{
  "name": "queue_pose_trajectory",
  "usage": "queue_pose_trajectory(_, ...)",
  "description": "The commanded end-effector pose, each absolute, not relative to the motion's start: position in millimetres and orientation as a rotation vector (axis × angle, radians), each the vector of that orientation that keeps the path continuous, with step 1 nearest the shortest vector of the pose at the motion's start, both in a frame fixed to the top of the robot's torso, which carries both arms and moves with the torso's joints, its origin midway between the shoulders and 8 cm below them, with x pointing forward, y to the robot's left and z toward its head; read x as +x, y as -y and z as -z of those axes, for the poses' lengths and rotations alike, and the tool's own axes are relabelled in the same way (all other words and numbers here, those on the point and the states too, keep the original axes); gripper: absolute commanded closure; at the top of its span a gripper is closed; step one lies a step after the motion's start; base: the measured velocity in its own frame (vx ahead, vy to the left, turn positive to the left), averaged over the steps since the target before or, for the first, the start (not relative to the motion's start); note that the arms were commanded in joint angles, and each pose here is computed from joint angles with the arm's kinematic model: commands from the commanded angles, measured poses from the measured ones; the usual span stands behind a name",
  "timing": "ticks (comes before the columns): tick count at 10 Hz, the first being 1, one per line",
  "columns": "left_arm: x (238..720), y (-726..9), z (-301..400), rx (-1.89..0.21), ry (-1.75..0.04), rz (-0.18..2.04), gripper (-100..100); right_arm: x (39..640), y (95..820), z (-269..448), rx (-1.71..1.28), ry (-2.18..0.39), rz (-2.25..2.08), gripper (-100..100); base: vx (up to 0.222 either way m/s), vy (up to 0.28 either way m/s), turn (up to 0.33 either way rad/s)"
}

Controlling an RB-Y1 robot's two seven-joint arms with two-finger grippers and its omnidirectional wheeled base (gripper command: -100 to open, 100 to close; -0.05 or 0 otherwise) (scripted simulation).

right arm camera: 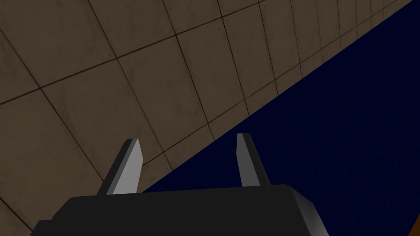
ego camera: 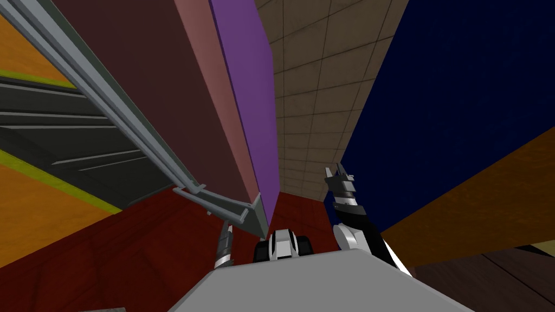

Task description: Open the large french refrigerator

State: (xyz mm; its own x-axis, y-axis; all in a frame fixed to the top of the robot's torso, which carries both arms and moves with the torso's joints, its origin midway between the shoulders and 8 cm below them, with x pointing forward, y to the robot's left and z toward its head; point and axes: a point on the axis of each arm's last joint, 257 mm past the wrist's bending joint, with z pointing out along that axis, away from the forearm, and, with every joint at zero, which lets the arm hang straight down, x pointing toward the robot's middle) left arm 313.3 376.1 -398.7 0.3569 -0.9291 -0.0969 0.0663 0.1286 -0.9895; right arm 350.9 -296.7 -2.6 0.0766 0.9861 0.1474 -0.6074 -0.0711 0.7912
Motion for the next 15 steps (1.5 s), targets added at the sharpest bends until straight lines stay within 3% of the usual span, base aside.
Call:
queue_pose_trajectory(1, 307, -366, 410, -1.249, -0.922, 0.902, -100, 351, 297, 3, 0.852, -0.582, -1.442, 0, 0.017, -0.066, 0.022)
queue_pose_trajectory(5, 297, -335, 429, -1.331, -0.892, 0.914, -100, 351, 297, 3, 0.851, -0.582, -1.442, 0, 0.008, -0.045, -0.001)
queue_pose_trajectory(10, 318, -344, 422, -1.315, -0.900, 0.918, -100, 351, 297, 3, 0.851, -0.582, -1.441, 0, 0.005, -0.007, 0.015)
queue_pose_trajectory(11, 307, -342, 425, -1.318, -0.898, 0.914, 100, 351, 297, 3, 0.851, -0.582, -1.442, 0, -0.006, 0.007, -0.023)
queue_pose_trajectory(15, 305, -347, 418, -1.298, -0.878, 0.914, 100, 351, 297, 3, 0.851, -0.582, -1.442, 0, -0.003, 0.004, -0.012)
